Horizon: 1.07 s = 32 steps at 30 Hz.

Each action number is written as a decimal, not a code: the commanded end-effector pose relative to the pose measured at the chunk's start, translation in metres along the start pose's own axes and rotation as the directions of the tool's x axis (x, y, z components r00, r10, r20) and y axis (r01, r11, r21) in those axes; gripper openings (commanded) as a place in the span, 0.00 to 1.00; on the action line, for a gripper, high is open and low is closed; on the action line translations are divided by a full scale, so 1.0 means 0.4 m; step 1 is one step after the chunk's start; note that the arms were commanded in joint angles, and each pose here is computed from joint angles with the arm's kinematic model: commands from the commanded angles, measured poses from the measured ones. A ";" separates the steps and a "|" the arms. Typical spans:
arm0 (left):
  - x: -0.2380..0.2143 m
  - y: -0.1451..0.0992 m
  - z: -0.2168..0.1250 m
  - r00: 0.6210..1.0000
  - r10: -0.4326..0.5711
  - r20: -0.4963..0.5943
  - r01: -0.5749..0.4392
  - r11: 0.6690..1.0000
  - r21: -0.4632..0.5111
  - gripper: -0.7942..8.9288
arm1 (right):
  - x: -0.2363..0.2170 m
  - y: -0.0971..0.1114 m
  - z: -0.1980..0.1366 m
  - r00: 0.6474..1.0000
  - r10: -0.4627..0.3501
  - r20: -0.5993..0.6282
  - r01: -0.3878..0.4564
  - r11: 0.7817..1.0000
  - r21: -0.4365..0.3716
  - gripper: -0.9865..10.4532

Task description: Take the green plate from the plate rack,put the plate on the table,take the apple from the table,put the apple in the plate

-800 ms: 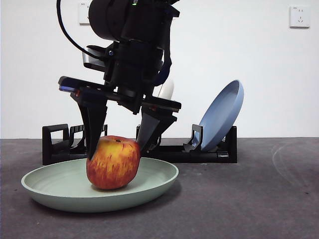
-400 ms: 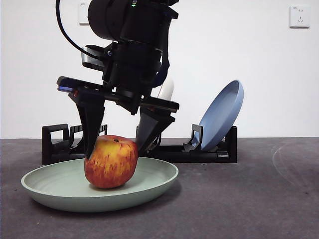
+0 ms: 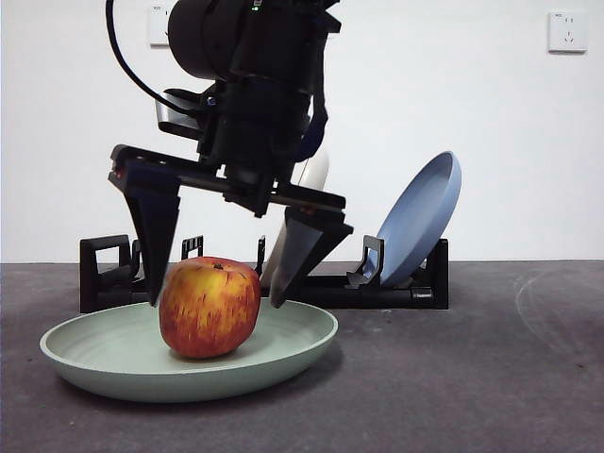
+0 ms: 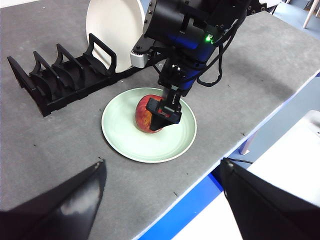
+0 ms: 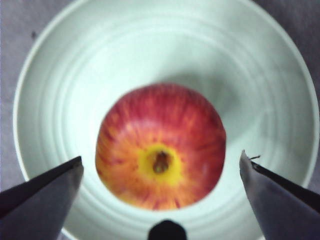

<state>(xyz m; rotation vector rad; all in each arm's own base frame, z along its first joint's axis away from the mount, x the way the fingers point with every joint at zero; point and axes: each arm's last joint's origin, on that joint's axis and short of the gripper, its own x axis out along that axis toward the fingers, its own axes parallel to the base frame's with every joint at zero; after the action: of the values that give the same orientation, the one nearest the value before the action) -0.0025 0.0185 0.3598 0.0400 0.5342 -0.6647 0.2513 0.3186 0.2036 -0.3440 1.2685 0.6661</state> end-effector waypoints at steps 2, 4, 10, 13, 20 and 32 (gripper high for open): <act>0.000 0.001 -0.002 1.000 0.003 0.005 -0.003 1.000 -0.014 0.47 | -0.030 0.008 0.015 1.000 0.000 -0.017 -0.001 0.999 -0.039 0.61; 0.001 0.000 0.000 1.000 0.001 0.010 -0.001 0.999 -0.036 0.47 | -0.066 0.010 0.022 0.999 -0.008 -0.034 0.006 0.998 -0.061 0.61; 0.014 -0.009 0.016 1.000 0.000 0.013 0.000 0.999 -0.046 0.47 | -0.213 0.017 0.007 0.998 -0.015 -0.069 0.005 0.990 -0.144 0.61; 0.026 -0.017 0.031 1.000 -0.003 0.019 0.003 1.000 -0.007 0.47 | -0.286 0.015 -0.019 0.999 -0.007 -0.046 -0.001 0.986 -0.166 0.61; 0.066 -0.041 0.072 0.999 -0.016 0.029 0.014 0.999 0.051 0.47 | -0.470 -0.001 -0.112 0.999 -0.032 0.040 0.039 0.985 -0.167 0.61; 0.147 -0.082 0.125 1.000 -0.006 -0.007 0.007 0.995 0.101 0.47 | -0.716 -0.032 -0.292 0.944 0.041 0.326 -0.011 0.996 -0.094 0.61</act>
<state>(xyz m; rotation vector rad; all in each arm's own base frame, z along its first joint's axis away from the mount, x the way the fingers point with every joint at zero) 0.0387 -0.0494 0.3793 0.1230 0.5145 -0.6909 0.1314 0.1669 0.4457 -0.2824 0.8931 0.7903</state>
